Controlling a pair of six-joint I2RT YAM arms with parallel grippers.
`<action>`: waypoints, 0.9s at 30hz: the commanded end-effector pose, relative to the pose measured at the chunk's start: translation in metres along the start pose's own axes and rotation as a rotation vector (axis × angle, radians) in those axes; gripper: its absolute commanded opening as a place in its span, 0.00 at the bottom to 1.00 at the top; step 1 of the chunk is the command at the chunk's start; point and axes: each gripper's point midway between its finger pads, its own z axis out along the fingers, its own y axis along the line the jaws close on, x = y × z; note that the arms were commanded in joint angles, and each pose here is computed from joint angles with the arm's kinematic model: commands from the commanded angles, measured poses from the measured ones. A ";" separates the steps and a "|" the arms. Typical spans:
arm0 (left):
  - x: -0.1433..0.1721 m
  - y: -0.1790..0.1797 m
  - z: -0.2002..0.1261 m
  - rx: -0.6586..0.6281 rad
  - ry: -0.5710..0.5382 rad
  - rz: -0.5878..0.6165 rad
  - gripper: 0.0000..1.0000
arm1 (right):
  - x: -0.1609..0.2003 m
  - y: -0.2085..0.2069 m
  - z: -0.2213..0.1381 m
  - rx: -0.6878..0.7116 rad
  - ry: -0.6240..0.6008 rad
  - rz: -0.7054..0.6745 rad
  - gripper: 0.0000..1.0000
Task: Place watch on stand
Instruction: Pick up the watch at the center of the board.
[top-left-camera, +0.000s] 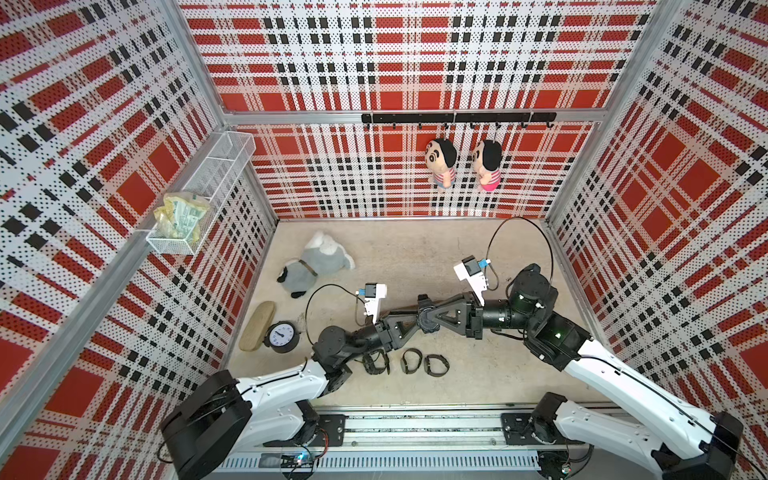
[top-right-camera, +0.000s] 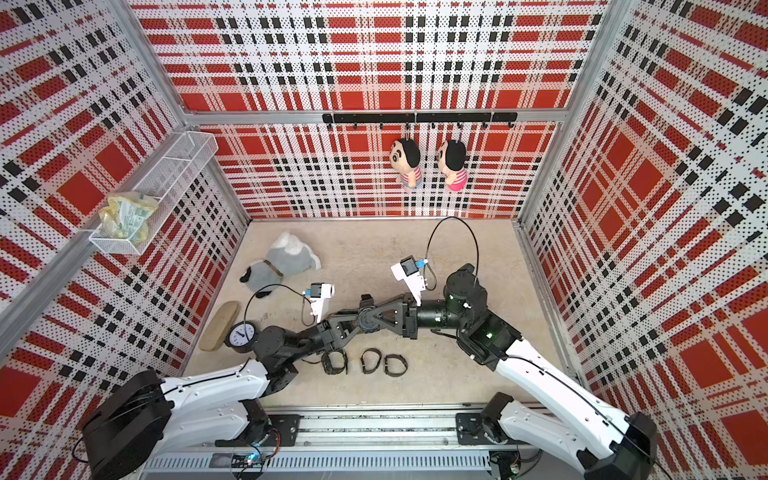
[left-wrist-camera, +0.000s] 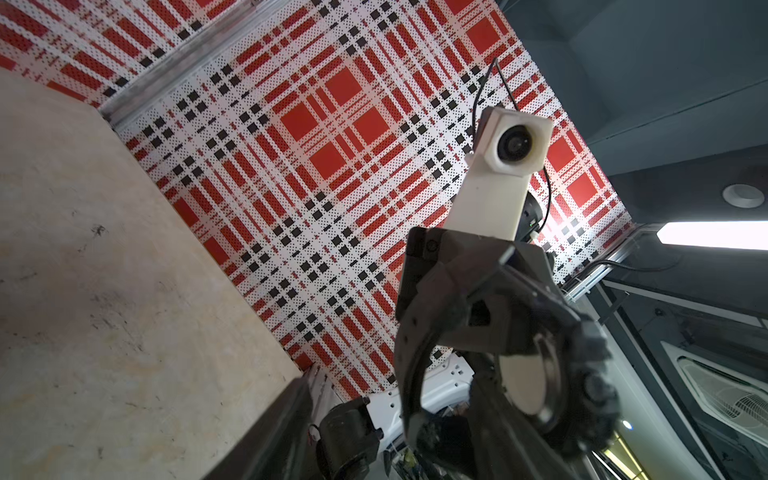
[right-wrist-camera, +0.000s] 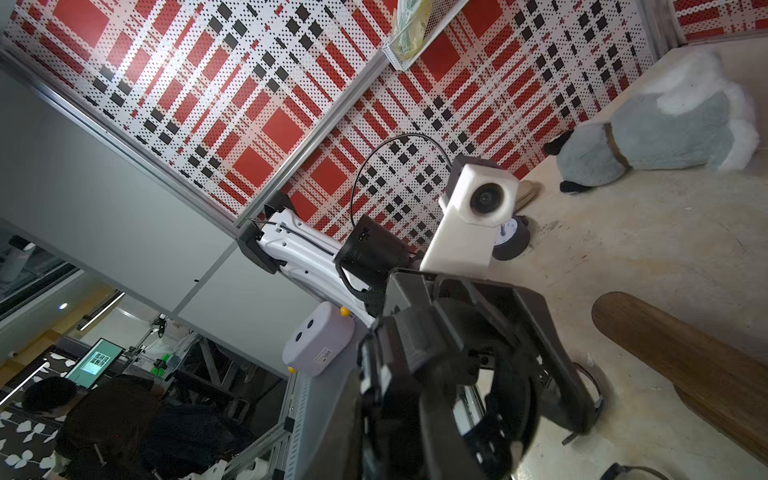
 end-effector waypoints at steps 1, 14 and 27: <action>0.001 -0.011 0.009 0.048 0.019 0.017 0.57 | -0.005 0.004 0.000 -0.016 -0.006 -0.024 0.00; -0.002 -0.012 0.017 0.046 0.003 0.020 0.08 | 0.001 -0.008 0.000 0.052 0.017 -0.001 0.00; -0.020 0.044 -0.007 -0.188 -0.158 -0.078 0.00 | -0.009 -0.046 -0.036 0.455 0.010 -0.028 0.82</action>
